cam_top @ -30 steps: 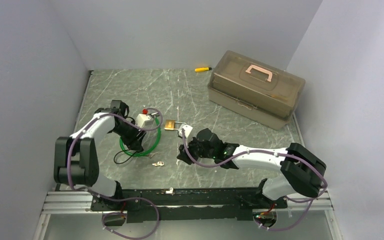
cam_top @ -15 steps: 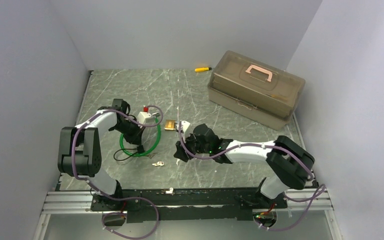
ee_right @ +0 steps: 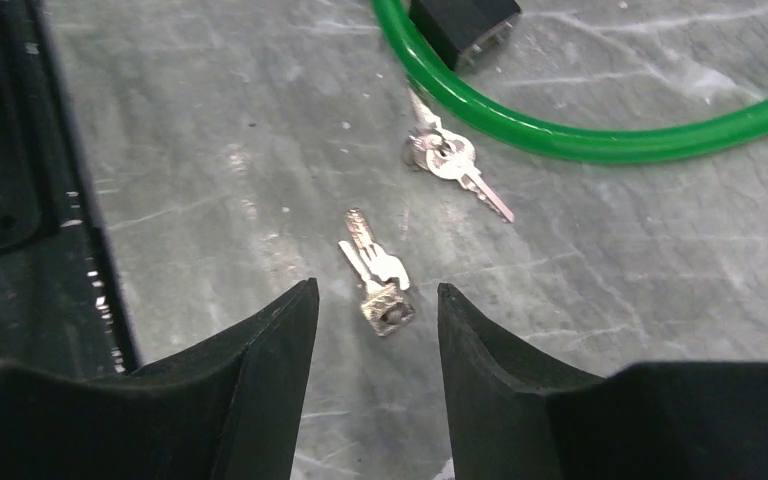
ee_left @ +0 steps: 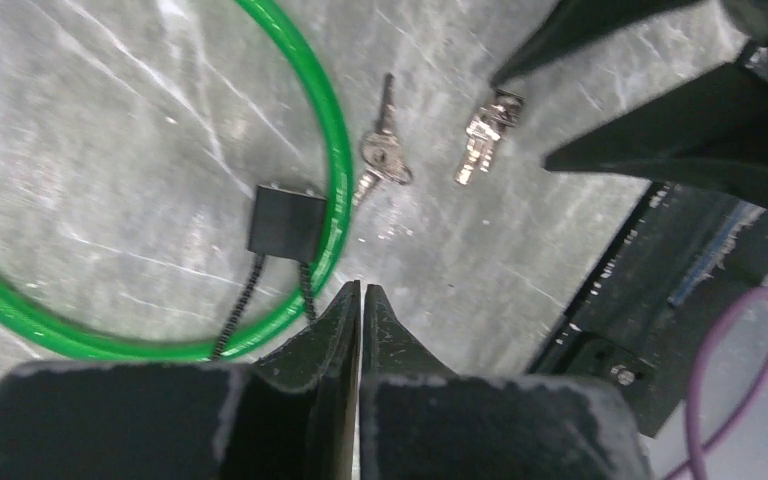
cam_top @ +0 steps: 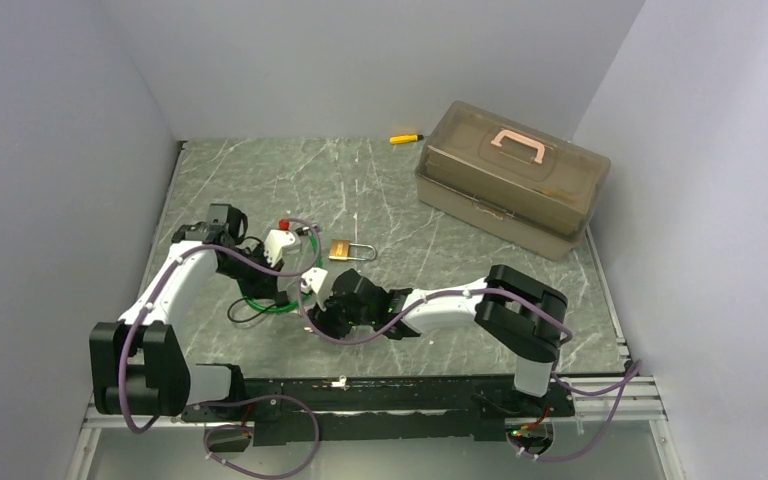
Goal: Unlock with the key
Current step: Pick up the key from the center of the board.
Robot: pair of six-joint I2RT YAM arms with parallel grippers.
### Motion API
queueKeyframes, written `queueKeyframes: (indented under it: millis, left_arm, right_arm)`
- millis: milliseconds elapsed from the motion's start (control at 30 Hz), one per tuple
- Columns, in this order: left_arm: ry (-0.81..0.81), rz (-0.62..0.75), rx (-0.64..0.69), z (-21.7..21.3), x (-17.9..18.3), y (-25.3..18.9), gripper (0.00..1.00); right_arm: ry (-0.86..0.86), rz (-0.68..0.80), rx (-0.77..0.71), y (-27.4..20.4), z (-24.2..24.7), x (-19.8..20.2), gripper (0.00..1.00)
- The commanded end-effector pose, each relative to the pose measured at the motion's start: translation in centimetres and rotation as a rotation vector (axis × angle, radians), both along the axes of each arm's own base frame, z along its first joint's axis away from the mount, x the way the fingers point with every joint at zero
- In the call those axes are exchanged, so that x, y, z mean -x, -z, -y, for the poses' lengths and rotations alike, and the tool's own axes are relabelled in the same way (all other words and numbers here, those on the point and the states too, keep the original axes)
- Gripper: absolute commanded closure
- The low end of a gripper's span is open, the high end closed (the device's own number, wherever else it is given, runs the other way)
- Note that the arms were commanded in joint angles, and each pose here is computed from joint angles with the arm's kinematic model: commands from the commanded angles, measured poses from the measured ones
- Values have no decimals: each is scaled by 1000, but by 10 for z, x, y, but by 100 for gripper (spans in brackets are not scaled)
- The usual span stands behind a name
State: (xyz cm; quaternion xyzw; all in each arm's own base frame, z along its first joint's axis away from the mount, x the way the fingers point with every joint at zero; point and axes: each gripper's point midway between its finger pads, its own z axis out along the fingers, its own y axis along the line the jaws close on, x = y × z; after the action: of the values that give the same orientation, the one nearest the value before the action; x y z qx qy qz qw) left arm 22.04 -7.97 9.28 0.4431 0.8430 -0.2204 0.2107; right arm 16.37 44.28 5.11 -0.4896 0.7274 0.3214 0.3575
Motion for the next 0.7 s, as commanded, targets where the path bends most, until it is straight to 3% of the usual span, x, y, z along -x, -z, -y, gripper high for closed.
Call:
queueKeyframes:
  millis: [0,200,400,500,600,667]
  left_arm:
    - [10,-60,67,8,27,-11,87]
    - [1,4,106,9,34,-36,69]
    - [-19,89,137,5,30,-61,66]
    - [-33,143,173,6,22,-78,66]
    - [-24,188,222,11,20,-92,62]
    - [-3,209,258,17,22,-97,60]
  right_arm:
    - [70,89,29,-3,-4,-26,51]
    - [70,72,78,16,-3,-25,56]
    - [33,36,96,29,-7,-19,64]
    - [33,33,101,30,-3,-18,76]
    - [48,29,89,22,3,-20,98]
    - [59,31,47,5,6,-23,100]
